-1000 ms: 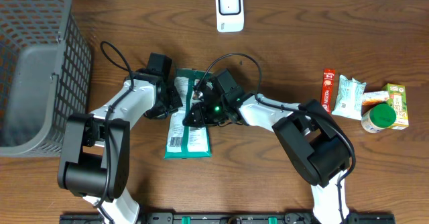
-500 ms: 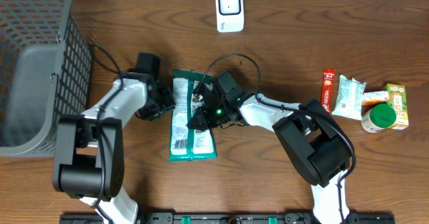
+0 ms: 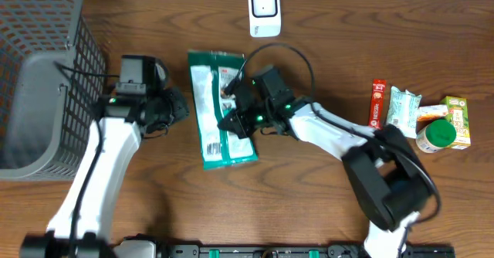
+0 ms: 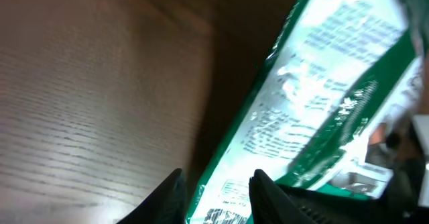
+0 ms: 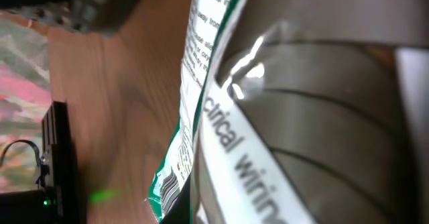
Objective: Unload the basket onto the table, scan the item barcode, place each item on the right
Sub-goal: 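Release the left gripper and lift the gloves pack with the right gripper, then raise the gloves pack up to the white scanner with the right gripper, then carry the gloves pack to the right edge beside the scanned items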
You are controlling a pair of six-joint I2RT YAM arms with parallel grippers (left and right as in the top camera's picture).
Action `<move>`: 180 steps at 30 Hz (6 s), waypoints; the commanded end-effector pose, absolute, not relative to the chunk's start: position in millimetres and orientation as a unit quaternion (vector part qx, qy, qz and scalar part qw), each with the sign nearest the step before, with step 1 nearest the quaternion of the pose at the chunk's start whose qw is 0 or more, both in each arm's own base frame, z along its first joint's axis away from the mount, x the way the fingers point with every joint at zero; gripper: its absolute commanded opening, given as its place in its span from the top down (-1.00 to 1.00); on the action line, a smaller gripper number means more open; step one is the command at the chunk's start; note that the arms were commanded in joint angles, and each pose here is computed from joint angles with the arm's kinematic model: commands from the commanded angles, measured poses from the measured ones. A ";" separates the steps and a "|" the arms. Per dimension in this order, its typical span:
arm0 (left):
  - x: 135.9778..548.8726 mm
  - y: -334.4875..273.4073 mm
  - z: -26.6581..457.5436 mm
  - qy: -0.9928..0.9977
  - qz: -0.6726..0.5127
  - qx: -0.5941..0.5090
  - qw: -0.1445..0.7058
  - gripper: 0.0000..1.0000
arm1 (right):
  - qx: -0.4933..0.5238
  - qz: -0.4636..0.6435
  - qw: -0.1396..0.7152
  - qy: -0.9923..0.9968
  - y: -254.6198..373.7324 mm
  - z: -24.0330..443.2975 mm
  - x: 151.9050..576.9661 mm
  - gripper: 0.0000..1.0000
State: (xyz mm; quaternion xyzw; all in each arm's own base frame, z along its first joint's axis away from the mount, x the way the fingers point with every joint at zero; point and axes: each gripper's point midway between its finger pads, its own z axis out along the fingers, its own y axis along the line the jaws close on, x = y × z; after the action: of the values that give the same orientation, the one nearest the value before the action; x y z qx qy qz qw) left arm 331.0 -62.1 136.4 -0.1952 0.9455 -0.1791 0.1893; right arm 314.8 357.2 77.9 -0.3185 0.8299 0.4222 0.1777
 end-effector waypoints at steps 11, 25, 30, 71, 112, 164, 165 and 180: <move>325.5 -17.8 231.3 0.926 -0.173 -0.226 0.248 0.10 | -0.336 0.282 0.312 0.843 314.7 196.6 338.4 0.98; 322.0 12.6 237.6 0.916 -0.156 -0.270 0.252 -0.68 | -0.368 0.197 0.255 0.872 277.2 237.0 316.5 0.98; 322.0 12.5 237.6 0.916 -0.156 -0.270 0.252 -0.68 | -0.368 0.170 0.262 0.876 270.2 234.8 322.3 0.98; 322.0 12.6 237.6 0.916 -0.156 -0.270 0.252 -0.70 | -0.379 0.124 0.240 0.885 253.5 225.3 316.8 0.98; 322.1 12.6 237.5 0.916 -0.156 -0.270 0.252 -0.70 | -0.555 -0.446 0.345 0.612 294.9 268.6 531.5 0.98; 322.1 12.6 237.5 0.916 -0.156 -0.270 0.252 -0.71 | -0.528 -0.457 0.431 0.572 293.3 130.4 649.9 0.84; 322.1 12.6 237.5 0.916 -0.156 -0.270 0.252 -0.70 | -0.523 -0.453 0.435 0.576 293.7 130.4 649.6 0.84; 322.0 12.6 237.4 0.916 -0.156 -0.270 0.252 -0.71 | -0.431 -0.429 0.504 0.613 288.8 158.7 653.3 0.98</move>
State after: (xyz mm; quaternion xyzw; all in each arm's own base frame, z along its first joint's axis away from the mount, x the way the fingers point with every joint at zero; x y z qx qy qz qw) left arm 321.0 10.2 237.0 -0.2718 0.9154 -0.1605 0.2500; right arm 649.7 296.2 144.0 -0.4881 0.5891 -0.4420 0.4683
